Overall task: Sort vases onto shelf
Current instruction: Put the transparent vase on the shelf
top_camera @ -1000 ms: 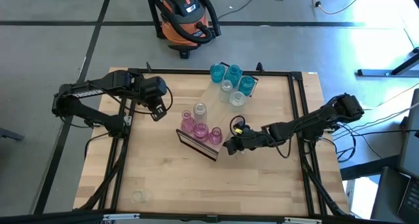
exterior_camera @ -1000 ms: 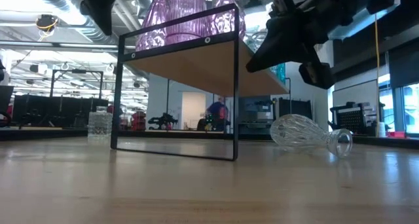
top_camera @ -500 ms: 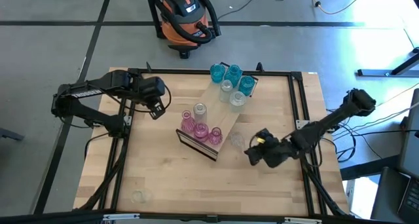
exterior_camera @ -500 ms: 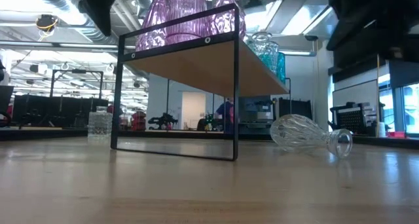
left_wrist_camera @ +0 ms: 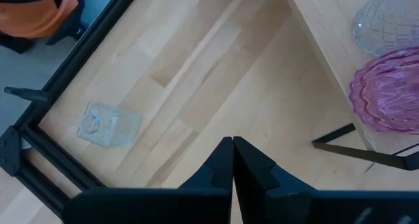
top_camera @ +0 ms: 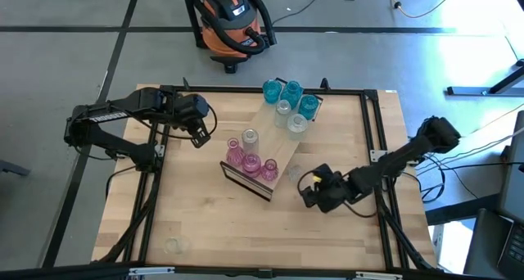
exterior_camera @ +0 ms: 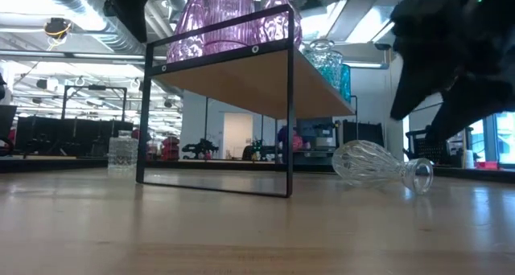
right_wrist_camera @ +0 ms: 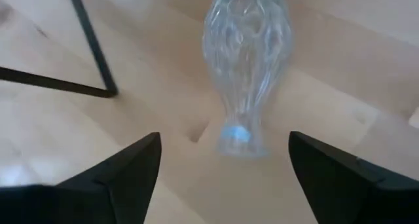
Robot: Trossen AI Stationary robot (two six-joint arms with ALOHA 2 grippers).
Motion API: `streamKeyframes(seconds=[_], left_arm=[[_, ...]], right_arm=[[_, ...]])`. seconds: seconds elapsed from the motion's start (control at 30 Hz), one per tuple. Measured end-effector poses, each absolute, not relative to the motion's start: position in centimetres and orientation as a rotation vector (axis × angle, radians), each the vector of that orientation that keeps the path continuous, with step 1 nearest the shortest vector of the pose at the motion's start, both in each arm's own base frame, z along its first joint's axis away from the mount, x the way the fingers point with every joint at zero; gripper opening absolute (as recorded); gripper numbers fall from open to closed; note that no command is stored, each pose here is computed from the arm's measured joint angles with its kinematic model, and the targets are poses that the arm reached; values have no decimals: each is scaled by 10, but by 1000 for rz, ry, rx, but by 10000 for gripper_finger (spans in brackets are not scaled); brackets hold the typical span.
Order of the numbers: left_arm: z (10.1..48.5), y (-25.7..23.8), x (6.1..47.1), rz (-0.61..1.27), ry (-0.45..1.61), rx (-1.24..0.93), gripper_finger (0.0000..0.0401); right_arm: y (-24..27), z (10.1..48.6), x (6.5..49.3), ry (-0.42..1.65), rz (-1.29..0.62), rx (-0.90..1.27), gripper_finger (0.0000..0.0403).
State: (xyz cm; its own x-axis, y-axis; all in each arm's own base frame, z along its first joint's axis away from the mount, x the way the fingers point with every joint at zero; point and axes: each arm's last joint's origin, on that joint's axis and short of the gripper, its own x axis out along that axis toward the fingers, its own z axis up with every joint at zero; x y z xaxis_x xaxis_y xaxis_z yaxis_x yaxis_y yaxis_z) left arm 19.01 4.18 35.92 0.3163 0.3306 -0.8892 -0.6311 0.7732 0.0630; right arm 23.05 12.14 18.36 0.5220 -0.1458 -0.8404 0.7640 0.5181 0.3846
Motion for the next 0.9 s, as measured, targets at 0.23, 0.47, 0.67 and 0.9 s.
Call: streamKeyframes(seconds=[0.23, 0.47, 0.67, 0.9], left_arm=[[359, 42, 190, 645, 1080, -320, 0], [358, 41, 188, 647, 1099, -318, 0], [358, 42, 188, 643, 1100, -302, 0], [359, 42, 188, 638, 1103, -290, 0]], right_arm=[[117, 156, 247, 967, -628, 799, 304], [118, 146, 251, 989, -637, 795, 256], [118, 146, 250, 1017, -627, 797, 148], [118, 151, 248, 1020, -605, 814, 77]])
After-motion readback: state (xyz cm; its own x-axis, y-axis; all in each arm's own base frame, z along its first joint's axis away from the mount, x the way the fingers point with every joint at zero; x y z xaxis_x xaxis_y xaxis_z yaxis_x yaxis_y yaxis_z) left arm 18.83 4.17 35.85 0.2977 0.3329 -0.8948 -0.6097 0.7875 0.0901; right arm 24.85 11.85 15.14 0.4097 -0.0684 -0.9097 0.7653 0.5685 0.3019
